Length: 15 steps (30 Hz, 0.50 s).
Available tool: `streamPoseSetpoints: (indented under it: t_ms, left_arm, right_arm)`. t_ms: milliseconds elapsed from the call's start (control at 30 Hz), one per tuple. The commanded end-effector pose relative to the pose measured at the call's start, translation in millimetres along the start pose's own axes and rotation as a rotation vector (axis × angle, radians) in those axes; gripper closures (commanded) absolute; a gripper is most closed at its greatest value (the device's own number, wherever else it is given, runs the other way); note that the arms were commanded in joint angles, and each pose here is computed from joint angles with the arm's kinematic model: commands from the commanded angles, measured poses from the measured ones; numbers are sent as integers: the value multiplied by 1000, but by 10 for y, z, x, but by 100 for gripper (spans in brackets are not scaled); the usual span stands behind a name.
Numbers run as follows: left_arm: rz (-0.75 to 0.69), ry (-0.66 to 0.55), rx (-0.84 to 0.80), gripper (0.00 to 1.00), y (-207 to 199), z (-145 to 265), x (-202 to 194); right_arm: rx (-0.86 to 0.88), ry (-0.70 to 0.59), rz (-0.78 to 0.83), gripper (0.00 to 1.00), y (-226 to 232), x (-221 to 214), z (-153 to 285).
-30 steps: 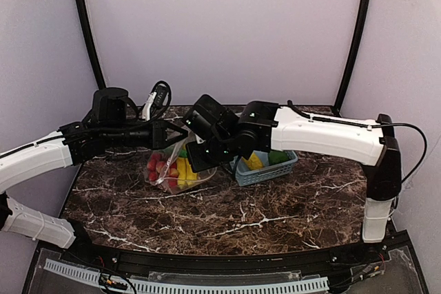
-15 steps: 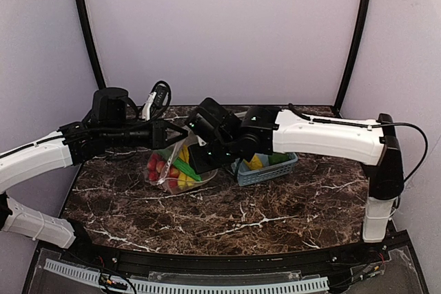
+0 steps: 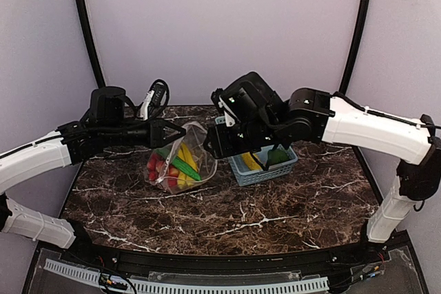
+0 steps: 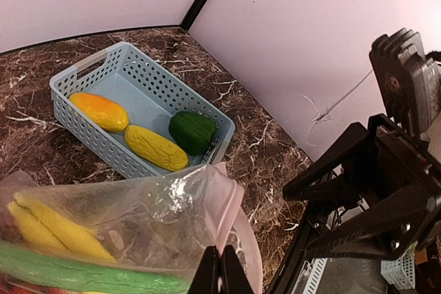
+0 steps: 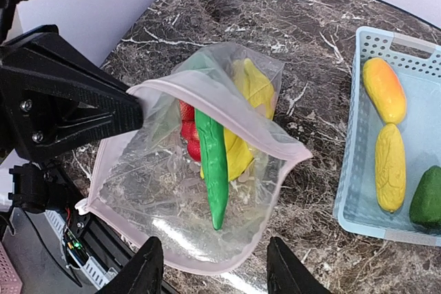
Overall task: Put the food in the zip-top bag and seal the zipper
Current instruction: Adjust the fake vegetable in the zipper food storage bag, then pick up the fake fruit from the bin.
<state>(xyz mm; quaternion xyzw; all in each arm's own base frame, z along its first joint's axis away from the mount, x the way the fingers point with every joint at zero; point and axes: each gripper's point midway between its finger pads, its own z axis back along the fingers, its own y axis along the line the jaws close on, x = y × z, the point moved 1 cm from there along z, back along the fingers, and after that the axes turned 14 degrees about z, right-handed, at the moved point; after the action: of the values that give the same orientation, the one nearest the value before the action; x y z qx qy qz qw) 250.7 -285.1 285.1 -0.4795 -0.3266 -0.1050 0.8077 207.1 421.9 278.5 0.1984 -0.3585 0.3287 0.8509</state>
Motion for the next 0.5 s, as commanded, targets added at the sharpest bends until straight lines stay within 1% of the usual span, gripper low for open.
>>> streamPoseSetpoints:
  t_ms: [0, 100, 133, 167, 200, 333, 467]
  left_arm:
    - [-107, -10, -60, 99, -127, 158, 69]
    - [-149, 8, -101, 99, -112, 210, 144]
    - [-152, 33, -136, 99, -130, 211, 123]
    - [-163, 25, -148, 99, -102, 231, 172]
    - [-169, 41, -180, 99, -125, 236, 152]
    - [-221, 24, -215, 99, -91, 244, 174]
    - [-262, 6, -234, 99, -59, 247, 179]
  right_arm:
    - [-42, -15, -44, 50, -315, -40, 148]
    - [-69, 4, -65, 50, -537, -132, 182]
    - [-83, 13, -71, 50, -621, -168, 180]
    - [-97, 25, -73, 49, -703, -216, 166]
    - [-115, 40, -83, 48, -828, -263, 130]
    - [-154, 136, -123, 49, -1228, -575, -54]
    - [-155, 215, -129, 49, -1451, -825, -251]
